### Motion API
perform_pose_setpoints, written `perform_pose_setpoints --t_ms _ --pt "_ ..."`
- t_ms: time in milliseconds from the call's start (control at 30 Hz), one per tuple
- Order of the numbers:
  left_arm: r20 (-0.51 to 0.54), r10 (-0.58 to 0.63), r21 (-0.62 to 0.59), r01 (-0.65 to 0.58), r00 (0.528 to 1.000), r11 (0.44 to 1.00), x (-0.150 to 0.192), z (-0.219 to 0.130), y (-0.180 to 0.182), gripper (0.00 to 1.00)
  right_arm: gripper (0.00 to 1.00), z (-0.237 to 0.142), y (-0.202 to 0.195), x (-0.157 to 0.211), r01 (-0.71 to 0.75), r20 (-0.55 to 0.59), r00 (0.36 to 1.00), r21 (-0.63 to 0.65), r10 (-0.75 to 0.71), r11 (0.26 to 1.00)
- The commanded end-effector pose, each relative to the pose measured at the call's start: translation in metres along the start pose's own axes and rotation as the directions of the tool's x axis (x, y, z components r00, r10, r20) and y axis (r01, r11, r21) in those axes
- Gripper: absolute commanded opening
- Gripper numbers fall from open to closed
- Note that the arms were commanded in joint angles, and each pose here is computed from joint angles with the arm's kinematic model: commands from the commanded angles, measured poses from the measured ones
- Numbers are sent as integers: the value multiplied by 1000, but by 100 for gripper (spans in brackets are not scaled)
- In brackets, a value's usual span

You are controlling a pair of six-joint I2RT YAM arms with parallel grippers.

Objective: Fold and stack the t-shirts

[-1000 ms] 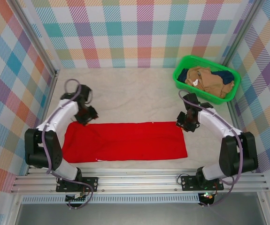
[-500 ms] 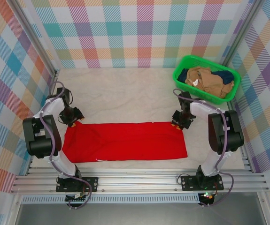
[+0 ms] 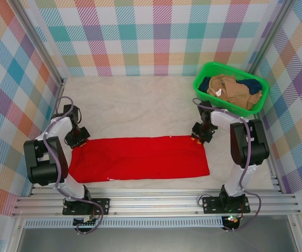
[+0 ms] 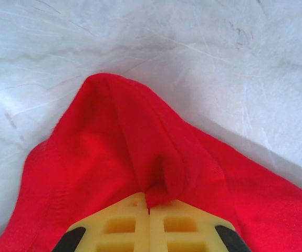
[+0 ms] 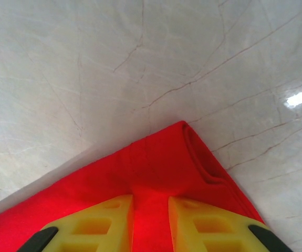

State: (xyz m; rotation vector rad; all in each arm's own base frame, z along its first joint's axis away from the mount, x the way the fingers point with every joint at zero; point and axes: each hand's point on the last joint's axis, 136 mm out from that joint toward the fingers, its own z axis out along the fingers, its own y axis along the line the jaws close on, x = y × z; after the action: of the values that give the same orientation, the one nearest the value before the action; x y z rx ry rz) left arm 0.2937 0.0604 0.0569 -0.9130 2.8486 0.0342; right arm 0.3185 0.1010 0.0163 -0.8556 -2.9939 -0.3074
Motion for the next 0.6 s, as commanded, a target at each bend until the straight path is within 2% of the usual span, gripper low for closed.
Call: perform_pose_setpoints --t_ms 0,100,267,400,567 --pt "-3 -35 -42 35 999 998 10 -5 12 3 24 12 -16 0 -31 -19 999 78 32 997" --pt "-41 -70 -21 70 997 997 21 -6 10 3 24 12 -19 2 -33 -29 999 90 36 995" --pt "-144 -170 -78 160 975 984 48 -6 20 6 24 13 -21 3 -32 -32 999 99 35 995" --pt "-160 -217 -107 201 963 974 58 -1 25 11 24 14 -20 4 -29 -34 999 94 33 995" --pt "-157 -232 -210 197 960 958 58 2 41 21 24 14 -20 3 -23 -37 999 100 27 995"
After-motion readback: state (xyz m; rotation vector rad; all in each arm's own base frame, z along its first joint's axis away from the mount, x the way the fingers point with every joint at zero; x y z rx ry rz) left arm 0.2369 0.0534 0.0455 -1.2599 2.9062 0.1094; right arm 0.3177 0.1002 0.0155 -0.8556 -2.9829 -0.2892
